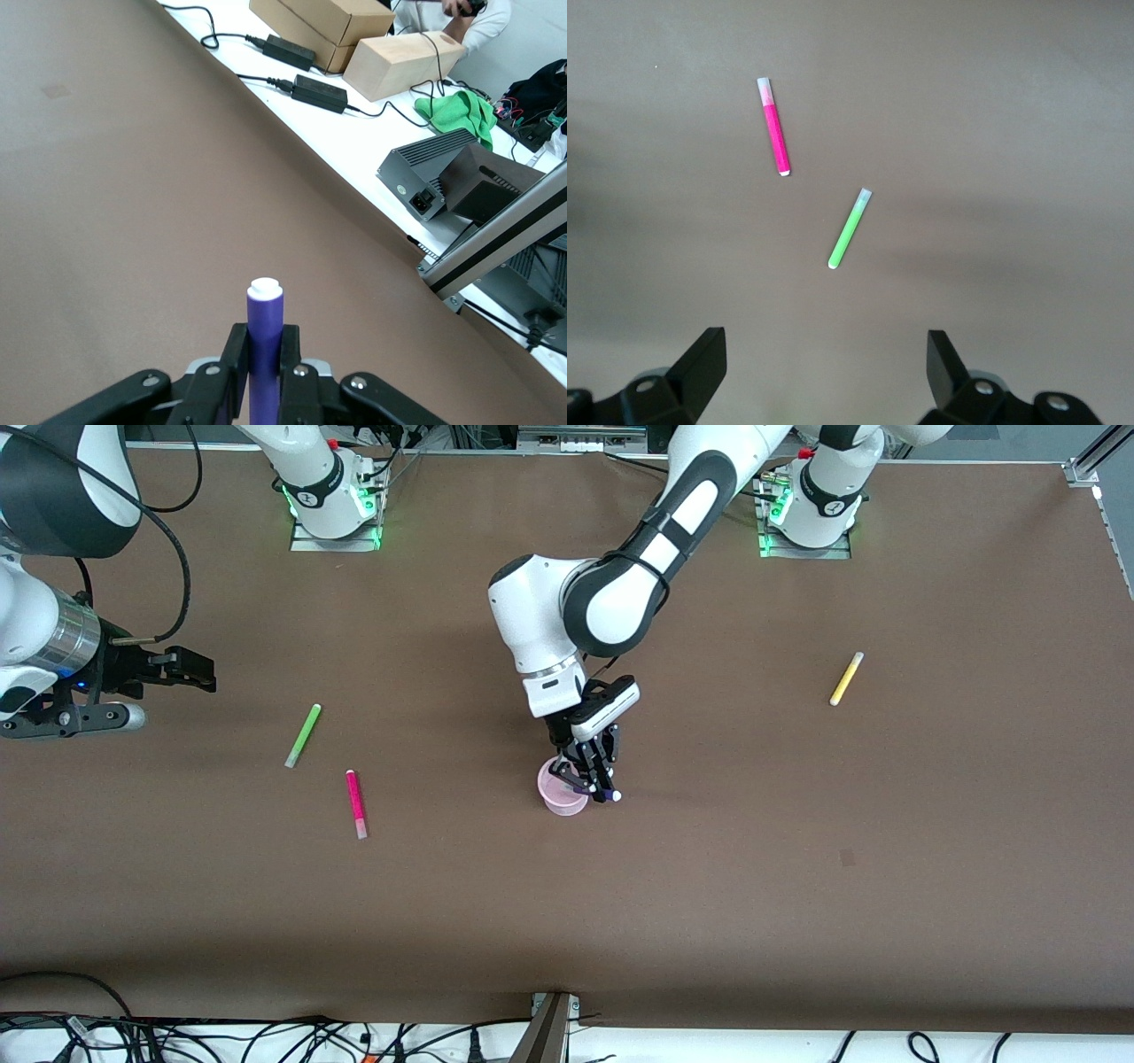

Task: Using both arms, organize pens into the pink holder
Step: 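Carry the blue marker with the left gripper over the pink holder, then lower the blue marker into the holder and open the left gripper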

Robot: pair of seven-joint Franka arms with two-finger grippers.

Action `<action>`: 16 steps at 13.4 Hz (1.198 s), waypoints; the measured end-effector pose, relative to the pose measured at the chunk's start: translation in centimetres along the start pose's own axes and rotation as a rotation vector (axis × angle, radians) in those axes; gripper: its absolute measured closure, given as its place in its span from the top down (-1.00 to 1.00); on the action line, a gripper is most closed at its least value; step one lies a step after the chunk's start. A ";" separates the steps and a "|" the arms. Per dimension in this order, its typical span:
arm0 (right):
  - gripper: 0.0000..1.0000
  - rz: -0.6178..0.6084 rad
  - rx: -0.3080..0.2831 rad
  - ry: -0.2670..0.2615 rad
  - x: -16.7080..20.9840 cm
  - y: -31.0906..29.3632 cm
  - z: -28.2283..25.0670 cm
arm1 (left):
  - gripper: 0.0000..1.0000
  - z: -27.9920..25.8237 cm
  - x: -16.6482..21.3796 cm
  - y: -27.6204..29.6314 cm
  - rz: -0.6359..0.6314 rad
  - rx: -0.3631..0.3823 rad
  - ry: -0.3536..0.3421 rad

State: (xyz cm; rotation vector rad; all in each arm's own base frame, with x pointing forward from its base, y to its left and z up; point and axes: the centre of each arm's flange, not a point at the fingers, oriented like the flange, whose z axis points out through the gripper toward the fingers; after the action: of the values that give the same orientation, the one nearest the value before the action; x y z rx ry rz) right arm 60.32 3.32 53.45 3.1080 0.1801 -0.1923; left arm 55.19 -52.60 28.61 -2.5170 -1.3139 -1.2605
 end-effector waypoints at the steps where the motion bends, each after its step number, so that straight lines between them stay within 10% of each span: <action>1: 1.00 0.000 0.000 0.000 0.0 0.0 0.0 | -0.64 0.1 -0.8 -0.3 0.010 -0.001 0.012; 16: 1.00 -0.009 0.022 -0.016 -0.1 -0.9 0.2 | -0.64 -0.5 -4.0 -1.0 0.073 -0.030 0.045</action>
State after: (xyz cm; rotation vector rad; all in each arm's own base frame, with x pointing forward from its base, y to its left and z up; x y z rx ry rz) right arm 60.07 4.23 53.25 3.1267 0.1928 -0.2205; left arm 52.92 -54.85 25.89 -2.5155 -1.1916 -1.3239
